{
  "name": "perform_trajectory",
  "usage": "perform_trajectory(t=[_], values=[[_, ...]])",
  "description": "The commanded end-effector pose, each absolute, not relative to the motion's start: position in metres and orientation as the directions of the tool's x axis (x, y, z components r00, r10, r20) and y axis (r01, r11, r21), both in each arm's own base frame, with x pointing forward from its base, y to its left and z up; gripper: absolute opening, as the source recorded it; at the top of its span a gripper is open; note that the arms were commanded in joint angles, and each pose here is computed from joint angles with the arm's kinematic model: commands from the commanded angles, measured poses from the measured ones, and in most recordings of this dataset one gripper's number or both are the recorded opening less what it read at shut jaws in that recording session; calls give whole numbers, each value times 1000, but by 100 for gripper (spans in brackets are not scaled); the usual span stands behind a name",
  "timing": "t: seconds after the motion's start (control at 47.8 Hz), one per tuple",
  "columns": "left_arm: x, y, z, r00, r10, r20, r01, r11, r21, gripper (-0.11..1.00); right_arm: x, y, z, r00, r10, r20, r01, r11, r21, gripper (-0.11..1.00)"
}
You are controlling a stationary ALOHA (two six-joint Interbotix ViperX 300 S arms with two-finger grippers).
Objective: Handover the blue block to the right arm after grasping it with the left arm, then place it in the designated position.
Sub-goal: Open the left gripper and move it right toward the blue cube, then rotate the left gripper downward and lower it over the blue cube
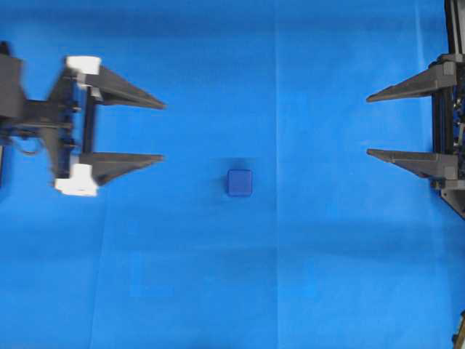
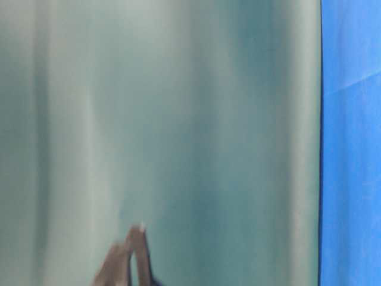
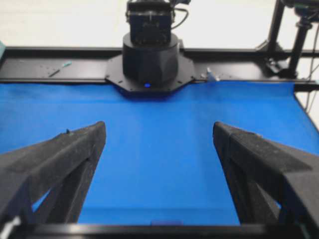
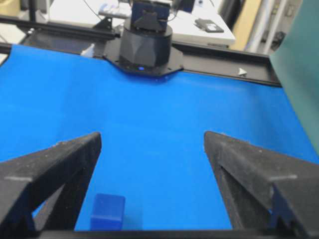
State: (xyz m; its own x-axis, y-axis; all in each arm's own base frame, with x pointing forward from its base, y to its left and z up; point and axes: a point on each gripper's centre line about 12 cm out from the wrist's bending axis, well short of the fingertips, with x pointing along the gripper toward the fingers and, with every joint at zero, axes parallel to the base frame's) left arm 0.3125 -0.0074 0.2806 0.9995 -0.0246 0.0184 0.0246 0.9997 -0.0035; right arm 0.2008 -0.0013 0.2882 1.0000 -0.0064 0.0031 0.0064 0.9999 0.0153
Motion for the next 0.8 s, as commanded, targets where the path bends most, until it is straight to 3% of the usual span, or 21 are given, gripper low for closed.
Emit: perform_trajectory(t=[0.0,0.377,0.775], values=[[338,-9,296,998,-29,55,29,1000,-1,92,204,-2,299,999,-10,34,10,1000,20,96],[407,-15,304,998,-38,57,38,999,4,92,204,-2,300,999,-10,41,9,1000,20,96],[425,-16,300,998,-39,-40,39,999,2,92,204,-2,300,999,-10,41,9,1000,18,96]])
